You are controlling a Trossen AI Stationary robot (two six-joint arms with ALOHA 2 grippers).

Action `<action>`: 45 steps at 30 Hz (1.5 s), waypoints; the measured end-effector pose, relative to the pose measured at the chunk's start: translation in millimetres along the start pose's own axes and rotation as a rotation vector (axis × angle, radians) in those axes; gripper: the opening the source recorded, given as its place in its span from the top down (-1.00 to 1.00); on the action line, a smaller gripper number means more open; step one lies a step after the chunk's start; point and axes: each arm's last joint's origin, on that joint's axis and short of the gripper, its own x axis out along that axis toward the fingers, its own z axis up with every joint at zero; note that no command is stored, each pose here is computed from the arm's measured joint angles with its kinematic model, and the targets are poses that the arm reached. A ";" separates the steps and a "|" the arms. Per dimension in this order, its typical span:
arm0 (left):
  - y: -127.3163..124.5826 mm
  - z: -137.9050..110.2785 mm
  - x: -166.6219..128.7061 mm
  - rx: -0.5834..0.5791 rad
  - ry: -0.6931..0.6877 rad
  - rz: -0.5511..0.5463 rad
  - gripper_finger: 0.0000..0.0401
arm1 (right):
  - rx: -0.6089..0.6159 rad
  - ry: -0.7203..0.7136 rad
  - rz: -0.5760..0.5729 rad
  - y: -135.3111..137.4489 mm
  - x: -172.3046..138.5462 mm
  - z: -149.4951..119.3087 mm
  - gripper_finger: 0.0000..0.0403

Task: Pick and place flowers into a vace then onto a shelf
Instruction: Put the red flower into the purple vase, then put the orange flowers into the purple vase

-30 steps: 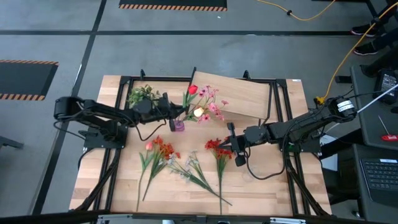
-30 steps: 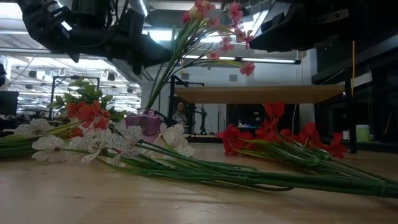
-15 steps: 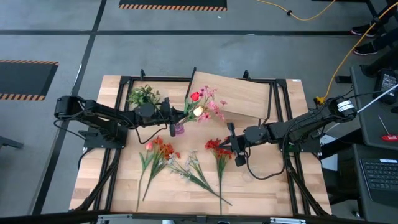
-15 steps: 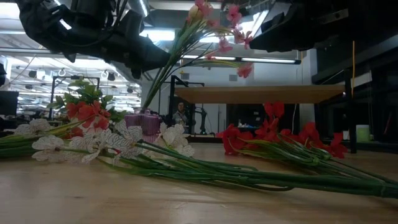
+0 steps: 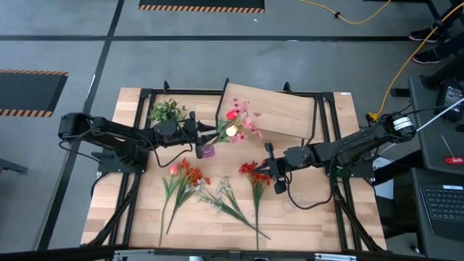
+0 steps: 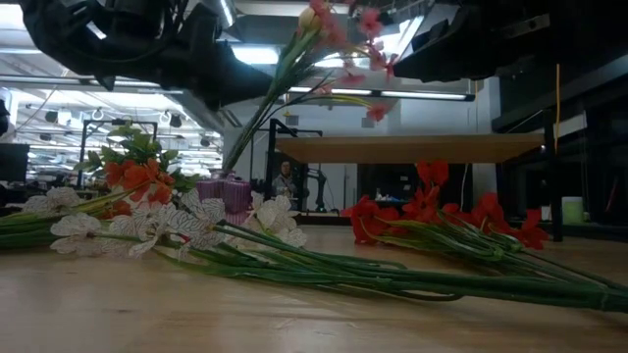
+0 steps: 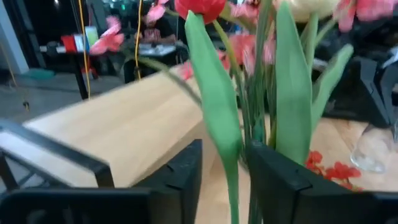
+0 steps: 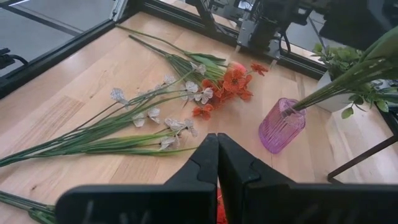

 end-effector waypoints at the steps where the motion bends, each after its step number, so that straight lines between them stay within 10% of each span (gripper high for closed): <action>1: 0.1 -1.0 -0.8 -0.004 0.018 0.001 0.34 | 0.000 0.000 0.000 0.0 0.0 0.0 0.98; 45: -31.0 33.9 -60.1 0.165 -0.031 -0.343 0.15 | 0.001 -0.006 -0.051 -13.5 0.8 -1.1 0.97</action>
